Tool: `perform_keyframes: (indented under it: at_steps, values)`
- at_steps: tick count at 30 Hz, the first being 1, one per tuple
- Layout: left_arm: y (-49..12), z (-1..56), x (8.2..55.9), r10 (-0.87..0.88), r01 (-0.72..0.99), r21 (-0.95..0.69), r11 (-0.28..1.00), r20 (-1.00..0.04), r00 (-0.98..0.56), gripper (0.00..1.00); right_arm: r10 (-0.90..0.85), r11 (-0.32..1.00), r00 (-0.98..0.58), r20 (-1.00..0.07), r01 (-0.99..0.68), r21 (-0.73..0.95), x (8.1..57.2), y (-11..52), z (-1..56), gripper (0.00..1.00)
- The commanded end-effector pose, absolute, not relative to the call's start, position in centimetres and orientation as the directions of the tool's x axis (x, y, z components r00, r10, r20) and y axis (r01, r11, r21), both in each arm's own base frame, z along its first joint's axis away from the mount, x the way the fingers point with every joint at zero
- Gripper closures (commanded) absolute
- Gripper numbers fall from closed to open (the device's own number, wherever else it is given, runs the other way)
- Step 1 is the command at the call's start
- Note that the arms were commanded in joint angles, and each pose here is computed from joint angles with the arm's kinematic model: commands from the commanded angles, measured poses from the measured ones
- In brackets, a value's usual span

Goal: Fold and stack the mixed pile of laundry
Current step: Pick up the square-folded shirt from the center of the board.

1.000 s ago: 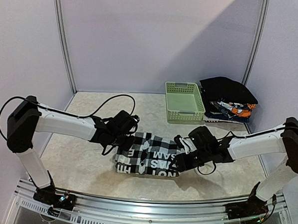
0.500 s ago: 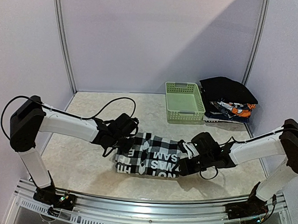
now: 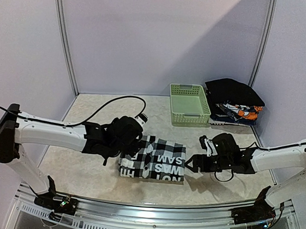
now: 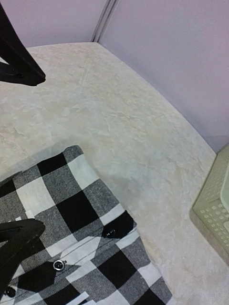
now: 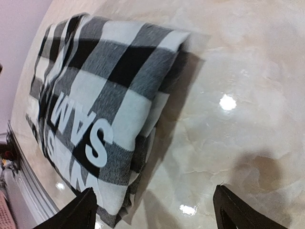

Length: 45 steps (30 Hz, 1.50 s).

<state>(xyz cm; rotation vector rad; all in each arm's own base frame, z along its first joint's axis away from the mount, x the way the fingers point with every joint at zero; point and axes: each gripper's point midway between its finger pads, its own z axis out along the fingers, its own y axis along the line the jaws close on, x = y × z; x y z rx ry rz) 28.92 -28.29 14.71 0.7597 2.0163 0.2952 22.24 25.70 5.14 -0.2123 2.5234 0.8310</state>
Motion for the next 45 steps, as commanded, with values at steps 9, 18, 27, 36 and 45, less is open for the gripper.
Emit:
perform_keyframes:
  at_steps: [9, 18, 27, 36, 45]
  values:
    - [-36.1, 12.2, 21.5, 0.902, 0.681, 0.681, 0.269, -0.425, 0.069, 0.08, 0.271, 0.771, -0.813, -0.515, -0.137, 0.622, 23.9, 21.3, 8.3, 0.01]
    - [-39.7, 7.5, 17.6, 0.932, 0.761, 0.648, 0.03, -0.293, 0.212, 0.16, 0.296, 0.776, -0.8, -0.522, -0.117, 0.62, 24.2, 20.2, 8.6, 0.01]
    - [-41.4, 5.1, 17.3, 0.934, 0.752, 0.658, -0.033, -0.248, 0.259, 0.23, 0.281, 0.782, -0.8, -0.53, -0.129, 0.609, 24.3, 20.0, 8.4, 0.01]
    - [-42.7, 3.5, 15.2, 0.927, 0.757, 0.642, -0.122, -0.199, 0.318, 0.3, 0.27, 0.792, -0.804, -0.53, -0.127, 0.597, 24.2, 19.8, 8.0, 0.01]
    - [-43.2, 1.7, 15.9, 0.942, 0.713, 0.692, -0.116, -0.151, 0.3, 0.48, 0.276, 0.795, -0.801, -0.531, -0.121, 0.595, 24.4, 19.6, 8.0, 0.01]
